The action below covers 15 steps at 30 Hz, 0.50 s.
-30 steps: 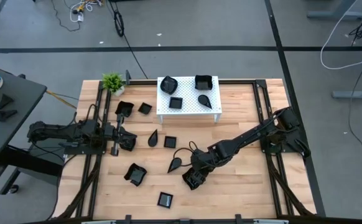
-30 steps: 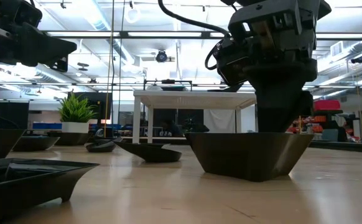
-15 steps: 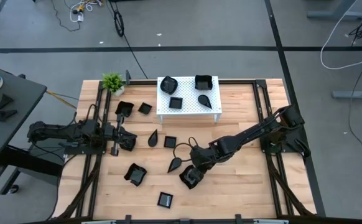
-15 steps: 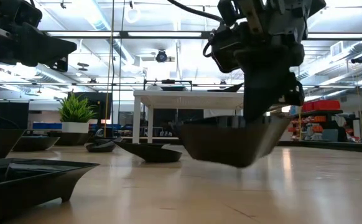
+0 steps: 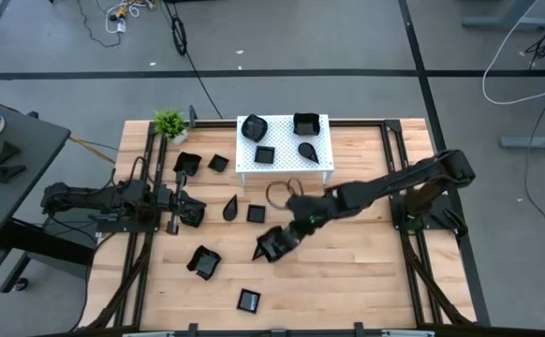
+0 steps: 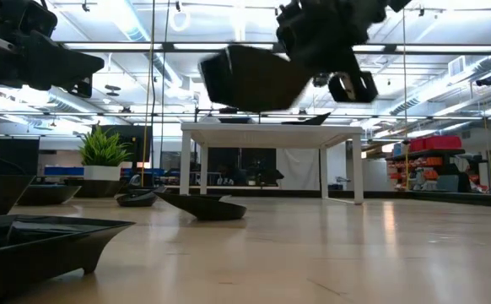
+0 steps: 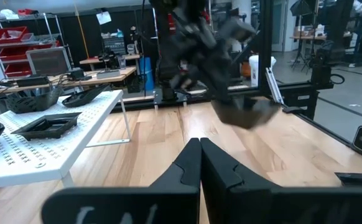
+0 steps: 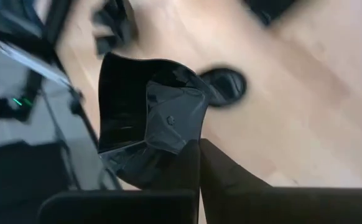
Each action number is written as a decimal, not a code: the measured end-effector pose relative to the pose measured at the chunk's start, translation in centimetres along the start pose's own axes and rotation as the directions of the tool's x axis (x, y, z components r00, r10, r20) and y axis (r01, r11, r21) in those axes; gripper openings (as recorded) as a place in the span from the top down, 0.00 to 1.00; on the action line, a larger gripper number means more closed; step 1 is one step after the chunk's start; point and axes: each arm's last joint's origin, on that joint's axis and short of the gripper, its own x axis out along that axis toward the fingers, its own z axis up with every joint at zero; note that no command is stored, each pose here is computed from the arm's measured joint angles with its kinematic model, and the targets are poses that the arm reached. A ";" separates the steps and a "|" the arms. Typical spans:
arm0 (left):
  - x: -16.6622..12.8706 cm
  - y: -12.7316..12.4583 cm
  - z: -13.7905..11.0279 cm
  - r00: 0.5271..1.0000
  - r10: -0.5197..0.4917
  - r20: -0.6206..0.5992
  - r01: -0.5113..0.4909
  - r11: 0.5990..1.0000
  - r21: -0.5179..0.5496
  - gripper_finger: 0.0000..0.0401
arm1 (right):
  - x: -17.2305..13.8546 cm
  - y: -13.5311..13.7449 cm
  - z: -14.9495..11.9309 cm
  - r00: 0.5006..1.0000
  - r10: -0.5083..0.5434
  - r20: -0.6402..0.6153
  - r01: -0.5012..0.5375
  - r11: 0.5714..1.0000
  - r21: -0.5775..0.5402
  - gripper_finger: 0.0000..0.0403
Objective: Pick & Place Mini shaped plates
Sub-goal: Stack the distorted square plate on top of the distorted square plate on the shelf
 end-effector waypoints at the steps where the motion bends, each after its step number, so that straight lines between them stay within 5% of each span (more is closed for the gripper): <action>1: 0.0 0.0 0.0 1.000 0.000 0.000 0.000 1.000 0.000 0.99 | -0.6 0.0 0.6 0.999 0.021 0.025 -0.021 1.000 0.010 1.00; 15: 0.0 0.0 0.0 1.000 0.000 0.000 0.000 1.000 0.000 0.99 | -10.6 -4.1 8.9 0.924 0.067 0.377 -0.108 0.990 0.089 1.00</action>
